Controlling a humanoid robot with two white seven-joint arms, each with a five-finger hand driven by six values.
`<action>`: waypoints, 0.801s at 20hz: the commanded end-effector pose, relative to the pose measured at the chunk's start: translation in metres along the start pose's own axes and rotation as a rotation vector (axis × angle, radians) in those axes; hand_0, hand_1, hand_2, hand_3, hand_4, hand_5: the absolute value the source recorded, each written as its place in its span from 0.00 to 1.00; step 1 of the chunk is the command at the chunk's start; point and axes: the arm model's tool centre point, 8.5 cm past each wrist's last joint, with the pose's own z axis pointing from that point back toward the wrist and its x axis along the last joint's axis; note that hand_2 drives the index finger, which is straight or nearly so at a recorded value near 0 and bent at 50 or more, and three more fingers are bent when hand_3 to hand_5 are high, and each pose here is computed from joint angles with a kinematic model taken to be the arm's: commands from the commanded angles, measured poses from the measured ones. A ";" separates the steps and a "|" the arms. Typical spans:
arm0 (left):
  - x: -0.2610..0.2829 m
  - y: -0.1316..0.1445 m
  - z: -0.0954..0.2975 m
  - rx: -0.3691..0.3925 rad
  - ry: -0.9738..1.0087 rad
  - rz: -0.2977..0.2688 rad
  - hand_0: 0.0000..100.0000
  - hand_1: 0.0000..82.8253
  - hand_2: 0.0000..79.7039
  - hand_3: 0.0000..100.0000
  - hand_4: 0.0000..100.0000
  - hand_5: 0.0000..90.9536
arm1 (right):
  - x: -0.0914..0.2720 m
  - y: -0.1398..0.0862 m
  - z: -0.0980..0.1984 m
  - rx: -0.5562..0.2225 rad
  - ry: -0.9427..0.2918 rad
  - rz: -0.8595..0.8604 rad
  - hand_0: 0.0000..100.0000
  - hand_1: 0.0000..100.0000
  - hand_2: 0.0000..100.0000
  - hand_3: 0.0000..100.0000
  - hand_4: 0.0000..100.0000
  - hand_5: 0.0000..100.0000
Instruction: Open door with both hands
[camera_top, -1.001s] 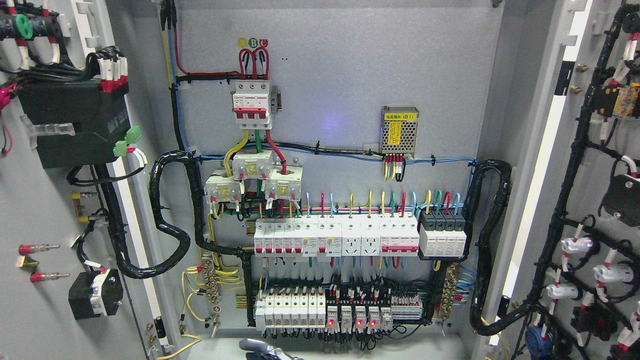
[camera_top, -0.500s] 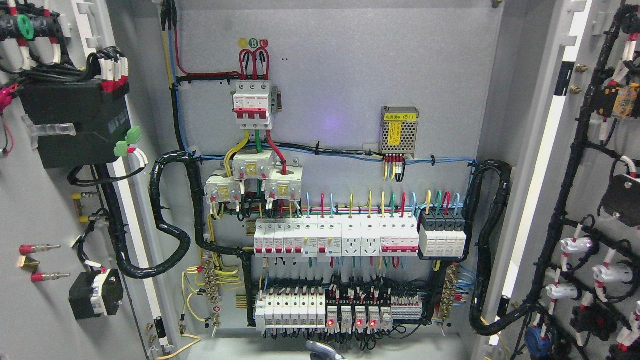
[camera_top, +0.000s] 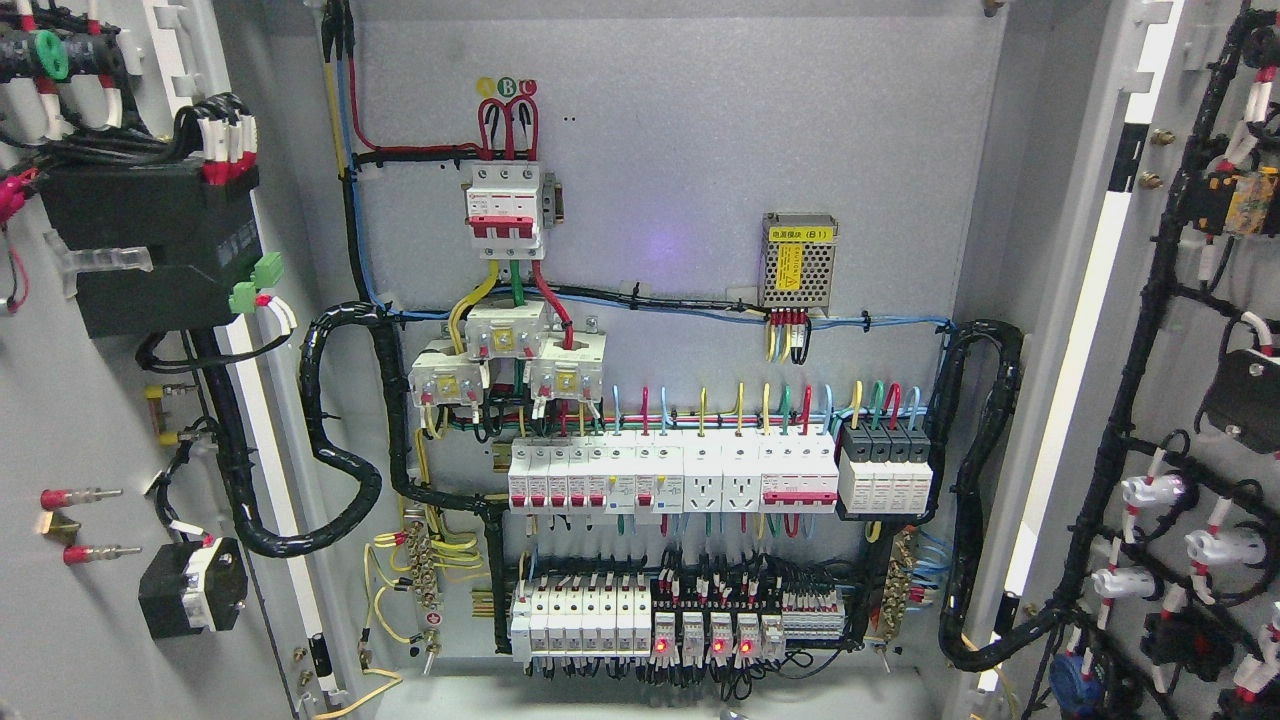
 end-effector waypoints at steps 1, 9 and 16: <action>0.131 0.009 0.036 -0.085 -0.365 -0.130 0.00 0.00 0.00 0.00 0.00 0.00 | 0.042 -0.030 0.029 -0.054 -0.042 0.133 0.00 0.00 0.00 0.00 0.00 0.00; 0.189 -0.009 0.065 -0.190 -0.551 -0.188 0.00 0.00 0.00 0.00 0.00 0.00 | 0.061 -0.035 0.054 -0.104 -0.129 0.192 0.00 0.00 0.00 0.00 0.00 0.00; 0.208 -0.018 0.079 -0.228 -0.634 -0.209 0.00 0.00 0.00 0.00 0.00 0.00 | 0.075 -0.038 0.065 -0.126 -0.241 0.253 0.00 0.00 0.00 0.00 0.00 0.00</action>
